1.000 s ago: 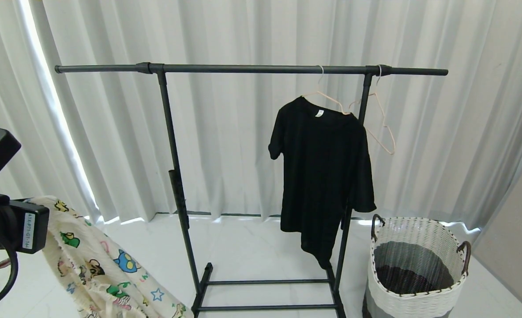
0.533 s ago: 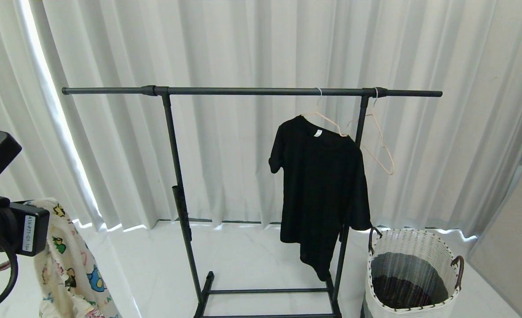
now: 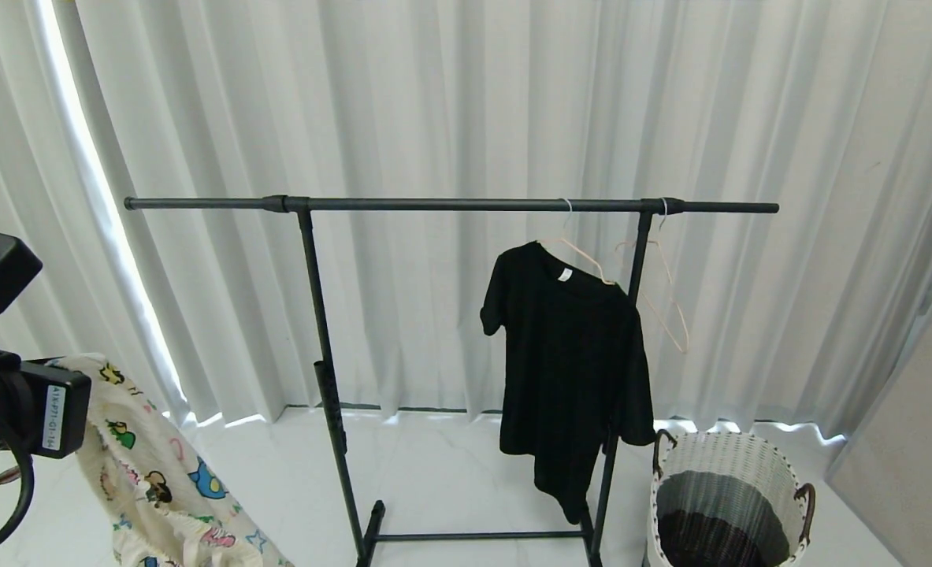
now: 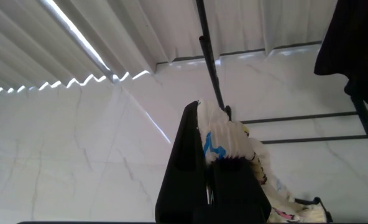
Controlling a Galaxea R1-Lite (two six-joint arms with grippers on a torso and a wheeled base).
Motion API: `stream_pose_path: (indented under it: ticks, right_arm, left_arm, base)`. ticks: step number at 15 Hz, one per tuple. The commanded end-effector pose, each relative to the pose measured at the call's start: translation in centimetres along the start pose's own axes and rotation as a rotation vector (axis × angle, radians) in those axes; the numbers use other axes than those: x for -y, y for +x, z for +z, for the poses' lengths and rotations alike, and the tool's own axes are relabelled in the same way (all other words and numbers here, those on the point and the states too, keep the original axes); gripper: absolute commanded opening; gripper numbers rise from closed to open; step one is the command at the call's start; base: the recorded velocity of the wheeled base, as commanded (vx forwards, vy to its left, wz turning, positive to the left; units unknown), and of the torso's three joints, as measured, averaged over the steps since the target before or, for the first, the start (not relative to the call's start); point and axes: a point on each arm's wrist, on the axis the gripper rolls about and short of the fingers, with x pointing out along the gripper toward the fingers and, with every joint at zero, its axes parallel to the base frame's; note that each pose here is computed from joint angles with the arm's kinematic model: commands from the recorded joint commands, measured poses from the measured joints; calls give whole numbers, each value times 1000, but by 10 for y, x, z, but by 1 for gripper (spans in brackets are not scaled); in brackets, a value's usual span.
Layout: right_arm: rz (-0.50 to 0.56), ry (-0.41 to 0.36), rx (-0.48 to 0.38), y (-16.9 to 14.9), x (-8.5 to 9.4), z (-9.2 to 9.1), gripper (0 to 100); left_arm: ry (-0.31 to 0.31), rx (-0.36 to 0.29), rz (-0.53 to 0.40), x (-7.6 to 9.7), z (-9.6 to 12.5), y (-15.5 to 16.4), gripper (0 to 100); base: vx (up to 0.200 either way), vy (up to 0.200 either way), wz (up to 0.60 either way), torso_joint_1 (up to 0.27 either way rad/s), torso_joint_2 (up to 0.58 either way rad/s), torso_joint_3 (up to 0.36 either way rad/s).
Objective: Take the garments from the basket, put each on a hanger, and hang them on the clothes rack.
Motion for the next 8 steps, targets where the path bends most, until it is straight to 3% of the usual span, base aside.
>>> stream_pose_path:
  ticks: [1, 3, 5, 8]
  right_arm:
    - [32, 5, 44, 4, -1, 2, 100]
    - [71, 7, 95, 12, -2, 4, 100]
    - [88, 7, 89, 17, -3, 5, 100]
    - [107, 5, 88, 18, -3, 4, 100]
  left_arm:
    - [0, 0, -3, 0, 0, 0, 0]
    - [5, 5, -13, 2, 1, -1, 0]
    - [11, 11, -24, 4, 1, -1, 0]
    - [23, 18, -48, 8, 2, -2, 0]
  base:
    - [200, 0, 0, 256, -559, -300]
    - [200, 0, 0, 266, -562, -305]
    - [200, 0, 0, 256, -569, -293]
    - [200, 0, 0, 100, -178, -93]
